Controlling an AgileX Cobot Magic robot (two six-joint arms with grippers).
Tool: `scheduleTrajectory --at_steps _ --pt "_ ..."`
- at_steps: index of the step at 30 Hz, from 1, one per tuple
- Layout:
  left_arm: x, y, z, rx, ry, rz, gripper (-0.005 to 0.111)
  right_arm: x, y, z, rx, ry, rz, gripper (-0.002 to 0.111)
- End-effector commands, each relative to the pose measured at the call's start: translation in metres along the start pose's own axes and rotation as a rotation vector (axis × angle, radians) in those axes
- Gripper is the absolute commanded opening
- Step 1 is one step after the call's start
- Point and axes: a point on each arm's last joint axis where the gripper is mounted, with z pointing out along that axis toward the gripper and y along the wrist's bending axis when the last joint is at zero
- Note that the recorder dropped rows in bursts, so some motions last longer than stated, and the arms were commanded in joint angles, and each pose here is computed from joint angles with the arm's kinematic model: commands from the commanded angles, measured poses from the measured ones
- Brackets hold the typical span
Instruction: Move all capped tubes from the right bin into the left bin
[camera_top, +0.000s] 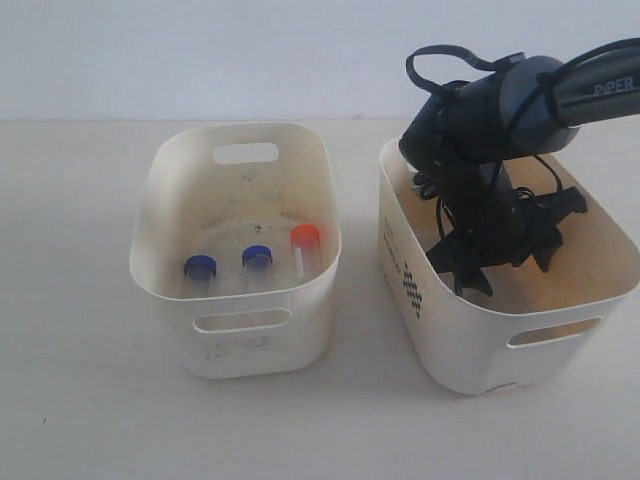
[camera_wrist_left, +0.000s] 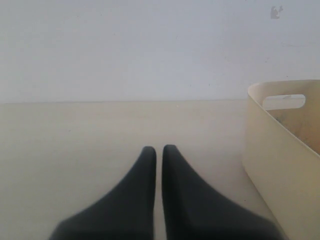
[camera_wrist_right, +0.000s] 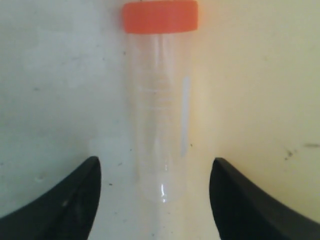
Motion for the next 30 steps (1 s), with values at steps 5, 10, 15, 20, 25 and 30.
scheduleTrajectory --at_steps 5,10,15,20,25,30 --pt "-0.001 0.000 0.000 0.008 -0.006 -0.007 0.004 0.000 0.006 0.019 0.028 0.039 -0.027 0.060" --pt "-0.001 0.000 0.000 0.008 -0.006 -0.007 0.004 -0.001 0.005 0.019 0.041 0.028 -0.024 0.042" --pt "-0.001 0.000 0.000 0.008 -0.006 -0.007 0.004 -0.002 0.005 0.019 0.034 0.019 -0.024 0.022" --pt "-0.001 0.000 0.000 0.008 -0.006 -0.007 0.004 -0.002 0.005 0.019 0.033 0.021 -0.023 0.004" --pt "-0.001 0.000 0.000 0.008 -0.006 -0.007 0.004 -0.002 0.005 0.019 0.032 0.017 -0.024 0.000" --pt "-0.001 0.000 0.000 0.008 -0.006 -0.007 0.004 -0.003 0.004 0.017 0.031 0.011 -0.021 0.000"
